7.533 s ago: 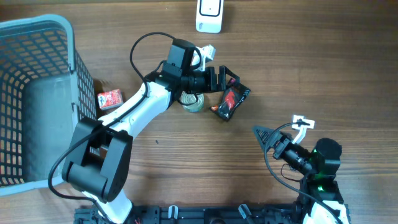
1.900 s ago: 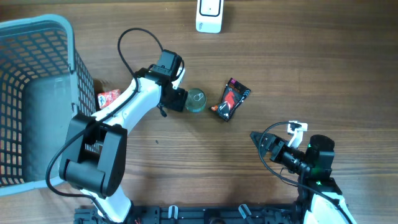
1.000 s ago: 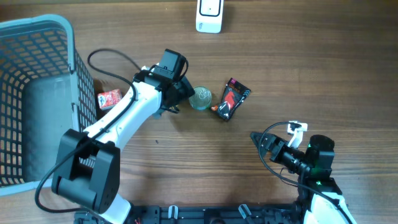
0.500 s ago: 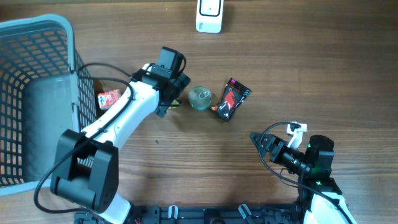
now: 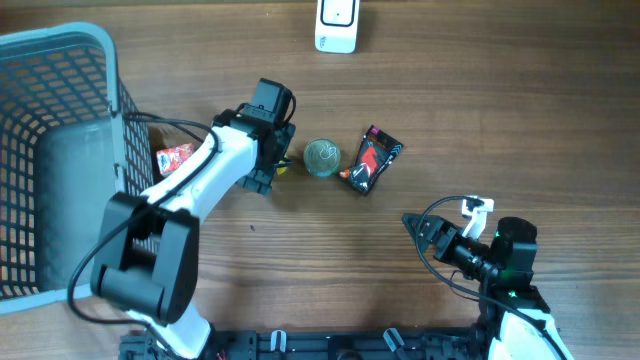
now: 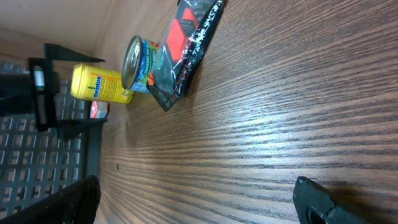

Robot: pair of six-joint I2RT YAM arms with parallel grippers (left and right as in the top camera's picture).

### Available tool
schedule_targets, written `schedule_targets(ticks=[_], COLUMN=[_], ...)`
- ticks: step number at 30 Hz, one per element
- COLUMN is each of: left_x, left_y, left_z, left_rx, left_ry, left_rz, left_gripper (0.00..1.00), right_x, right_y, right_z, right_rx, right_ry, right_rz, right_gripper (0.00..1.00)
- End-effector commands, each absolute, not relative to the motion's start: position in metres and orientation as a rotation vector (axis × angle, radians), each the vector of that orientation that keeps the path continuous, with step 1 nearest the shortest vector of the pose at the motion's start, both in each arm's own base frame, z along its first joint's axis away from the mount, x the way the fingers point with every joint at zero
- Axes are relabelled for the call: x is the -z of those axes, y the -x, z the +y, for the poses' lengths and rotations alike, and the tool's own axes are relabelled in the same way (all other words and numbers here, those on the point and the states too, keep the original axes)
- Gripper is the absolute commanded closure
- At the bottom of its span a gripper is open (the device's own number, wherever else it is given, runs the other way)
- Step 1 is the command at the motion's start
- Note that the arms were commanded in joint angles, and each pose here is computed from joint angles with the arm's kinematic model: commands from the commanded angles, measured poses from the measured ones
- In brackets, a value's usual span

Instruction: Scan the item barcode

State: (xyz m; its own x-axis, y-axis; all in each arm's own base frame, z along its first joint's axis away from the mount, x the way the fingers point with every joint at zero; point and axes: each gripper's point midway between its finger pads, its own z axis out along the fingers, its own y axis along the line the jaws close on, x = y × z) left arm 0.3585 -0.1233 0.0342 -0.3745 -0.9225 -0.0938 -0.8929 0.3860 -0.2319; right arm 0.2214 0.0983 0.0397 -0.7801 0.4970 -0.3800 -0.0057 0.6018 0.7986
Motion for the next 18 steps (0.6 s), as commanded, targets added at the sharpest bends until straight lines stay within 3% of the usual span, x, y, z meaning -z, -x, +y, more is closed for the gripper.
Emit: schedule_targets(ticks=[1,3,7,10,18], left_x=[-0.0264,-0.0268,-0.0269,-0.0269,-0.0263], left_y=[-0.3677,-0.3693,-0.3699,-0.3699,-0.3675], left_z=[-0.1183,-0.1189,-0.1191,-0.1191,-0.1226], left_rx=[0.200,0.209,0.211,0.211,0.226], left_ry=[1.670,1.667,1.666,1.666,1.664], left_rz=[2.376,2.372,2.371,2.371,2.397], left_gripper=[0.00,0.05,0.28,0.38,0.42], right_x=[-0.0384,-0.0384,-0.0383,-0.0384,-0.0383], right_y=[-0.2221,-0.2221,-0.2221,-0.2221,-0.2221], right_z=[0.0965,0.0965,0.0964,0.0965,0.0964], right_rx=[-1.103,-1.103,-1.102,-1.103,-1.102], right_ry=[-0.377,-0.377,-0.377,-0.376,-0.377], right_rz=[2.244,2.244,2.244,2.244,2.244], right_gripper=[0.00,0.00,0.00,0.00,0.00])
